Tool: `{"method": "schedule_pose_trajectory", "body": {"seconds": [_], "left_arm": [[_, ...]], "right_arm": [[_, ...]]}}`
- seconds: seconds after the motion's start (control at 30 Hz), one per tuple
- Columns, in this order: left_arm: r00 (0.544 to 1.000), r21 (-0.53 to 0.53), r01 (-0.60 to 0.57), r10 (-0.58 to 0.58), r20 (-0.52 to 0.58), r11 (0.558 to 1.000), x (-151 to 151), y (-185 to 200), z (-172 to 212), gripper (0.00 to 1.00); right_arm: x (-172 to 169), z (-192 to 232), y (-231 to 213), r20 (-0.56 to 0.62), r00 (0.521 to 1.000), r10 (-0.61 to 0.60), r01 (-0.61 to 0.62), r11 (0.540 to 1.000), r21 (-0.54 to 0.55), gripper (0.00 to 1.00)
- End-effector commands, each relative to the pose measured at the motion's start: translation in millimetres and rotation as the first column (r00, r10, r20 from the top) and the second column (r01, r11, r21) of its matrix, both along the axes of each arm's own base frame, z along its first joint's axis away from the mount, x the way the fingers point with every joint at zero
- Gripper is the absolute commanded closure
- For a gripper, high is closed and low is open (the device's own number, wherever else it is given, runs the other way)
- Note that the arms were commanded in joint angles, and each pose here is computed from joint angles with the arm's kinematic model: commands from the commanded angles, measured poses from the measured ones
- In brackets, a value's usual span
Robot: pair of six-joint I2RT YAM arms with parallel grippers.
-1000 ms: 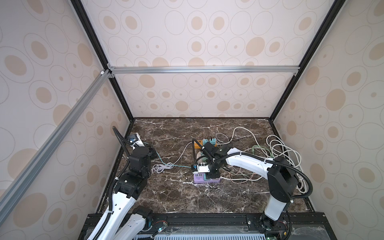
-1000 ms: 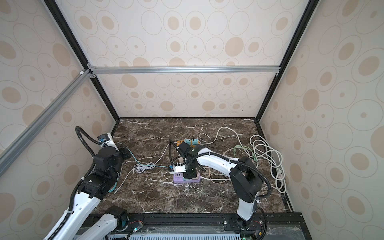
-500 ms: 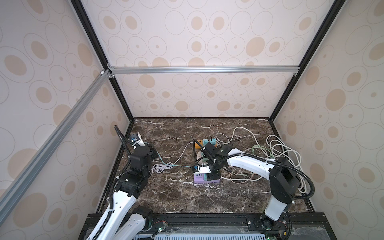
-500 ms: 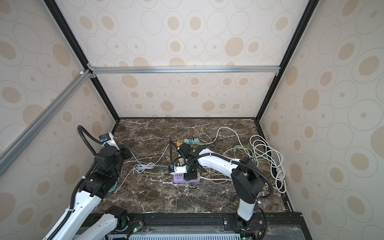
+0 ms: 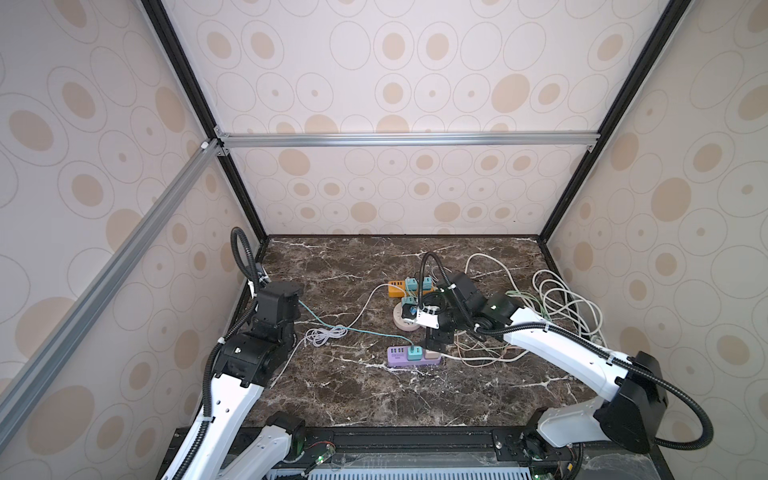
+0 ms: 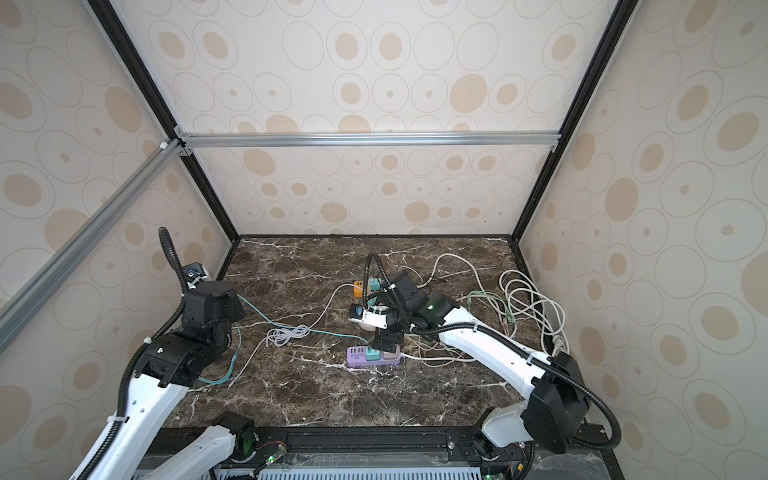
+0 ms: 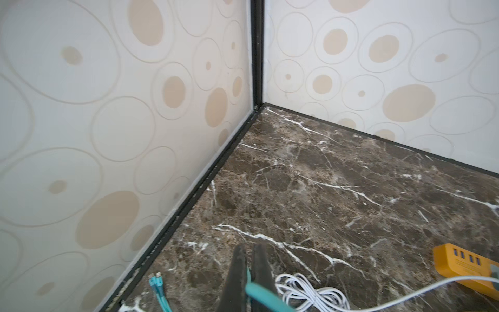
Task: Insert the plug
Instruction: 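Open right gripper and lift off the teal charger while left gripper releases cable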
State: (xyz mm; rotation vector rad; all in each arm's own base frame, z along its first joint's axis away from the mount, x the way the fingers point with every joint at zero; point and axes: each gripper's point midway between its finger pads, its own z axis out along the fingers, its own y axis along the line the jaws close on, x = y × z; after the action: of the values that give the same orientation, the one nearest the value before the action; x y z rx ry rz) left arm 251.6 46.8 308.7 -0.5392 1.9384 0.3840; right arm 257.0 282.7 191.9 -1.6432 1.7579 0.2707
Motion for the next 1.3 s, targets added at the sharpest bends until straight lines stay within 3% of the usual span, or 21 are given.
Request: {"method": "schedule_pose_trajectory", "body": {"seconds": [0.0, 0.07, 0.17, 0.3, 0.33, 0.5, 0.67, 0.73, 0.8, 0.87, 0.97, 1.07, 1.1, 1.13, 1.2, 1.27], "left_arm": [[0.98, 0.078, -0.136, 0.145, -0.134, 0.988, -37.5, 27.2, -11.9, 1.0], [0.971, 0.083, -0.171, 0.182, -0.156, 0.982, -46.1, 32.1, -18.3, 1.0], [0.979, 0.048, -0.126, 0.132, -0.157, 0.991, -36.0, 22.7, -24.4, 1.0], [0.983, 0.013, -0.067, 0.068, -0.172, 0.998, -12.7, 7.5, -44.8, 1.0], [0.982, 0.012, -0.059, 0.061, -0.181, 0.998, -8.4, 5.1, -51.4, 0.96], [0.969, 0.048, -0.021, 0.032, -0.247, 0.999, 7.9, -1.8, -67.6, 0.38], [0.937, 0.022, 0.136, -0.121, -0.327, 0.99, 15.3, -22.4, -71.2, 0.07], [0.883, -0.05, 0.271, -0.268, -0.386, 0.961, 16.5, -44.8, -79.0, 0.02], [0.819, -0.14, 0.367, -0.391, -0.421, 0.92, 13.9, -66.4, -82.0, 0.02], [0.771, -0.188, 0.416, -0.454, -0.446, 0.89, 11.6, -78.1, -79.8, 0.02], [0.719, -0.236, 0.446, -0.502, -0.48, 0.864, 10.8, -88.7, -75.9, 0.02], [0.631, -0.322, 0.486, -0.582, -0.513, 0.812, 5.4, -106.1, -84.1, 0.02], [0.603, -0.337, 0.471, -0.577, -0.552, 0.815, 0.9, -105.5, -91.2, 0.01], [0.597, -0.323, 0.439, -0.541, -0.593, 0.838, -1.5, -99.0, -95.7, 0.02], [0.655, -0.225, 0.358, -0.416, -0.63, 0.906, 6.8, -78.2, -92.2, 0.02], [0.713, -0.201, 0.369, -0.415, -0.566, 0.907, 20.7, -79.1, -82.3, 0.02]], "right_arm": [[29.7, 31.5, -5.2, 0.121, 0.979, -0.162, 0.143, 0.978, 0.153, 0.02], [41.4, 46.6, -13.4, 0.175, 0.951, -0.254, 0.211, 0.95, 0.228, 0.02], [57.6, 61.3, -29.1, 0.219, 0.891, -0.398, 0.318, 0.891, 0.324, 0.01], [72.0, 71.4, -55.0, 0.245, 0.799, -0.549, 0.457, 0.819, 0.348, 0.01], [74.0, 73.9, -60.7, 0.255, 0.778, -0.574, 0.477, 0.805, 0.353, 0.01], [81.9, 86.7, -103.1, 0.301, 0.605, -0.737, 0.607, 0.672, 0.425, 0.01], [81.1, 92.7, -136.8, 0.213, 0.501, -0.839, 0.675, 0.533, 0.511, 0.01], [82.5, 90.9, -148.8, 0.168, 0.463, -0.87, 0.697, 0.475, 0.538, 0.0], [83.6, 89.9, -160.2, 0.133, 0.419, -0.898, 0.717, 0.417, 0.558, 0.0], [84.3, 87.6, -165.7, 0.112, 0.399, -0.91, 0.729, 0.389, 0.562, 0.01], [85.0, 85.2, -169.3, 0.103, 0.384, -0.918, 0.736, 0.372, 0.566, 0.01], [85.7, 84.1, -172.4, 0.106, 0.367, -0.924, 0.741, 0.359, 0.568, 0.0], [85.7, 82.5, -173.6, 0.108, 0.36, -0.927, 0.744, 0.355, 0.566, 0.0], [85.5, 81.4, -174.1, 0.11, 0.358, -0.927, 0.746, 0.355, 0.564, 0.01], [85.5, 79.9, -177.0, 0.112, 0.346, -0.932, 0.749, 0.346, 0.565, 0.01], [85.7, 79.4, -181.9, 0.11, 0.319, -0.941, 0.752, 0.322, 0.575, 0.01]]}}
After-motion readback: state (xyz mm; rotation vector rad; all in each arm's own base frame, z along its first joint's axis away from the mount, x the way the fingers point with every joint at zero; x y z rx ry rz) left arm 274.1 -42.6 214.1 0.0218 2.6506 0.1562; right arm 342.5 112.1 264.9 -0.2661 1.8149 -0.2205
